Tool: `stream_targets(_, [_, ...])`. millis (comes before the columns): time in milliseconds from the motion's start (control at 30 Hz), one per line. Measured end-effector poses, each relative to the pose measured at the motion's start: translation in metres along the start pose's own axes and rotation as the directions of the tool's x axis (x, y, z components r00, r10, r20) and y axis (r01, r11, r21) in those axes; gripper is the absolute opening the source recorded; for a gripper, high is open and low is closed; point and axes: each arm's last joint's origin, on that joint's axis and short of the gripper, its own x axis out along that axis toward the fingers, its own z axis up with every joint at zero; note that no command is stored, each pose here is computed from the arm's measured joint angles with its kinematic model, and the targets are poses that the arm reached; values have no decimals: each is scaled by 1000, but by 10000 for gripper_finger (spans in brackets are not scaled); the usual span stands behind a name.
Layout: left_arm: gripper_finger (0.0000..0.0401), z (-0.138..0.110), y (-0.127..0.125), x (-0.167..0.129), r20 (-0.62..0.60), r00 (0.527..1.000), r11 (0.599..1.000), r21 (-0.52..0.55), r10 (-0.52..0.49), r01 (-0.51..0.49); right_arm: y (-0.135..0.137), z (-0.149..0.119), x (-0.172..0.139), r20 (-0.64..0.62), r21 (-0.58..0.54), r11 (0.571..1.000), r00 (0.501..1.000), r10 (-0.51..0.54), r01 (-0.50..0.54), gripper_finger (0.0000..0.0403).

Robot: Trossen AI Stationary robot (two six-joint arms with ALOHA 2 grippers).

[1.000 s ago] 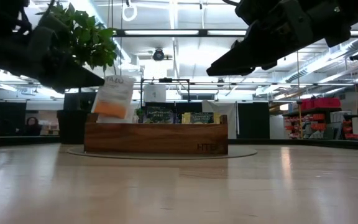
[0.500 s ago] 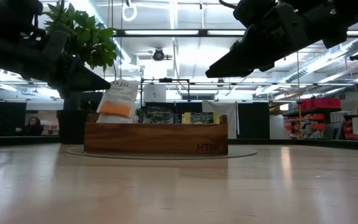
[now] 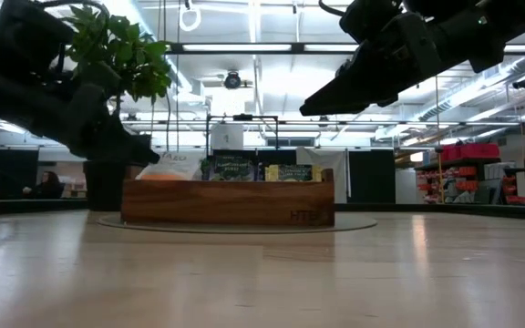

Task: Pick & Place Tea
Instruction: Put the orange tea bag into the left compartment of the wooden organizer

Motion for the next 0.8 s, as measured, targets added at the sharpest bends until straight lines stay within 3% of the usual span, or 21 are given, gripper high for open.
stream_targets(200, [1,4,-7,0,50,997,998,37,-60,58,0,0,0,0,5,1000,1000,-1,1,176])
stream_targets(400, [4,2,-7,0,29,997,998,14,-67,66,-1,0,0,0,5,1000,1000,-3,3,176])
stream_targets(567, [14,-5,-7,0,-53,989,990,-1,-138,138,-1,0,0,0,5,1000,1000,-3,3,176])
stream_targets(800, [35,-3,-7,-1,-44,989,990,-7,-141,141,-1,0,0,0,7,1000,1000,-3,3,176])
